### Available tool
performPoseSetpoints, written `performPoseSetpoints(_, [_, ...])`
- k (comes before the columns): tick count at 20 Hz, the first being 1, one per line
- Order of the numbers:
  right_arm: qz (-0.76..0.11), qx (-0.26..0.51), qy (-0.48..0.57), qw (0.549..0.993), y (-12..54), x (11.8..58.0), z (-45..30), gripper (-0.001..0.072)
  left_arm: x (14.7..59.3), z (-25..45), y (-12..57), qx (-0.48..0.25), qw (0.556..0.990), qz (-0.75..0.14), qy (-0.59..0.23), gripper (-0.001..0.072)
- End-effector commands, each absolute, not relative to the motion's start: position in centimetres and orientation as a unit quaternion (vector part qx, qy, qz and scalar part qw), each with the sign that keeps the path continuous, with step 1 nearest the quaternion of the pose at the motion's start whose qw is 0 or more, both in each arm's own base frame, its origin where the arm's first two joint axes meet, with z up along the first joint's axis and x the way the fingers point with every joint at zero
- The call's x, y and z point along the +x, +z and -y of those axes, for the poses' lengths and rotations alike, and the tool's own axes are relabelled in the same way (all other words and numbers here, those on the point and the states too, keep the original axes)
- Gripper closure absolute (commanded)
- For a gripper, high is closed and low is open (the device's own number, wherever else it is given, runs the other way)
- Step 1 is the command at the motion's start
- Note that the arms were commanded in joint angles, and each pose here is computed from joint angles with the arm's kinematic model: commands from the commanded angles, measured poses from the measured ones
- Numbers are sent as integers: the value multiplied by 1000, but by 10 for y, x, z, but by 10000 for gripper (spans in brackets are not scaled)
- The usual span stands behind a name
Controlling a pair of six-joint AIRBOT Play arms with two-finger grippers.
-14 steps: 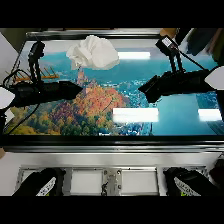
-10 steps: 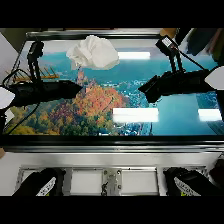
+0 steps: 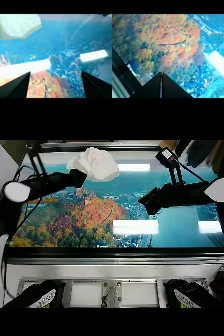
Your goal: Fold the clothes and pants, and hang the long-sleeved shirts on hangers.
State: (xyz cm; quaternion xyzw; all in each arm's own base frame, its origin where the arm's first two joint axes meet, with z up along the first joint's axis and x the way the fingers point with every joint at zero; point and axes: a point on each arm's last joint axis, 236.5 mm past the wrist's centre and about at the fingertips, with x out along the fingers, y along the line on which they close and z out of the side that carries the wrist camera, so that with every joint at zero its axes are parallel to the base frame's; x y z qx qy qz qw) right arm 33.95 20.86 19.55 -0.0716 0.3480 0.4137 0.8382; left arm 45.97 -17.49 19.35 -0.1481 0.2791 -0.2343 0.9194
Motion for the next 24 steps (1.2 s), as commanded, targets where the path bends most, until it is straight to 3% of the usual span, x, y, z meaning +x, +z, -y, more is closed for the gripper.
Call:
performPoseSetpoints(1, [-349,-71,414,838,195,339,-209,696,544,175,136,-112,926,-296,-205,-13])
performPoseSetpoints(6, [-349,-72,414,838,195,339,-209,695,649,171,23,-69,926,-332,-168,-13])
performPoseSetpoints(10, [-349,-72,414,838,195,339,-209,695,701,159,-28,-86,943,-292,-134,-13])
performPoseSetpoints(13, [-349,-72,414,838,195,339,-209,696,714,147,-36,-98,960,-241,-104,-13])
performPoseSetpoints(21, [-349,-71,414,838,195,339,-209,696,722,156,-47,-103,964,-223,-102,-13])
performPoseSetpoints(22, [-348,-72,414,838,195,339,-209,696,722,155,-48,-114,964,-220,-97,36])
performPoseSetpoints(23, [-349,-72,414,838,195,339,-209,695,724,153,-46,-123,965,-213,-92,166])
performPoseSetpoints(24, [-349,-72,414,838,195,339,-209,696,726,152,-43,-130,966,-205,-89,242])
